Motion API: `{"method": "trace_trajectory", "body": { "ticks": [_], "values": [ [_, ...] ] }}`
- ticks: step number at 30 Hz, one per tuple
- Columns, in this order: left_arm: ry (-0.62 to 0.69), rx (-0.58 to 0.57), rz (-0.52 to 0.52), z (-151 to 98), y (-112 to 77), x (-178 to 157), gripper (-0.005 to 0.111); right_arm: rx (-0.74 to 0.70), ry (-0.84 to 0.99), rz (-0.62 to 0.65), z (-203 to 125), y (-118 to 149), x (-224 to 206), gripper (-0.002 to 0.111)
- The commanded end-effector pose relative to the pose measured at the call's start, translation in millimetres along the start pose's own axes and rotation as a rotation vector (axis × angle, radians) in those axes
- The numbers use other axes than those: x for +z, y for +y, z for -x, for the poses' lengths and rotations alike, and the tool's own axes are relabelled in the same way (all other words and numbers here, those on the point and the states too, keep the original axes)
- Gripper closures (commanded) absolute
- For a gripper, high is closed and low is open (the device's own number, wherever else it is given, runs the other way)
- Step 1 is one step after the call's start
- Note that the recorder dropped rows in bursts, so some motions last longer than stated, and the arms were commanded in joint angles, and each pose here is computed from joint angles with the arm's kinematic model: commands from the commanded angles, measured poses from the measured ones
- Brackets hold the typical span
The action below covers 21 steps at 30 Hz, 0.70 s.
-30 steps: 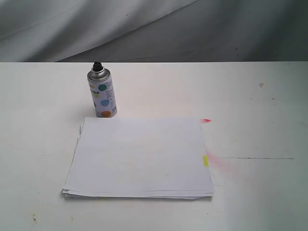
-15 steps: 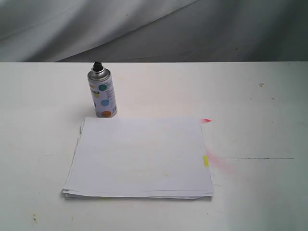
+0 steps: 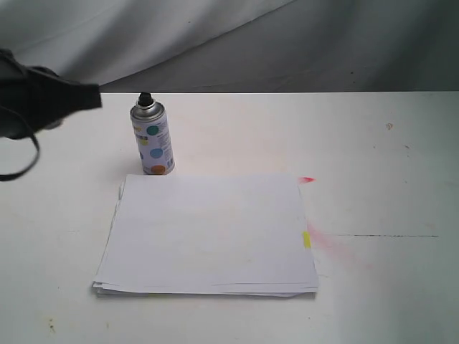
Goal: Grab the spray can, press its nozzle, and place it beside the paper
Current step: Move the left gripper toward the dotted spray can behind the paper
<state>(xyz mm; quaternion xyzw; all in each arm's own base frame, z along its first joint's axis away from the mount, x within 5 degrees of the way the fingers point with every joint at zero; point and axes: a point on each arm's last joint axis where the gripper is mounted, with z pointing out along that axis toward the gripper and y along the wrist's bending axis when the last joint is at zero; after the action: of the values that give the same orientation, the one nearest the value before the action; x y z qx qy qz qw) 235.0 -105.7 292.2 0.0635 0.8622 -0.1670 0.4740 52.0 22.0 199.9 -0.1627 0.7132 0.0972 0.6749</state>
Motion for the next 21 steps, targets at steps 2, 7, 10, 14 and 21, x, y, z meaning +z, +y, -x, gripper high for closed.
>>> {"method": "trace_trajectory", "body": {
  "ticks": [2,7,10,14,21],
  "values": [
    [-0.051,0.004,-0.048,-43.7,7.1,44.4,0.107,0.004,0.003,-0.006,-1.3,-0.2,0.0,0.108],
    [-0.08,-0.01,-0.035,-84.7,20.1,69.5,0.107,0.004,0.003,-0.006,-1.3,-0.2,0.0,0.108],
    [-0.076,0.019,0.079,-97.6,33.7,81.4,0.107,0.004,0.003,-0.006,-1.3,-0.2,0.0,0.108],
    [-0.061,0.109,0.209,-108.8,47.9,92.8,0.107,0.004,0.003,-0.006,-1.3,-0.2,0.0,0.108],
    [-0.039,0.13,0.218,-115.3,50.0,98.7,0.107,0.004,0.003,-0.006,-1.3,-0.2,0.0,0.108]
  ]
}}
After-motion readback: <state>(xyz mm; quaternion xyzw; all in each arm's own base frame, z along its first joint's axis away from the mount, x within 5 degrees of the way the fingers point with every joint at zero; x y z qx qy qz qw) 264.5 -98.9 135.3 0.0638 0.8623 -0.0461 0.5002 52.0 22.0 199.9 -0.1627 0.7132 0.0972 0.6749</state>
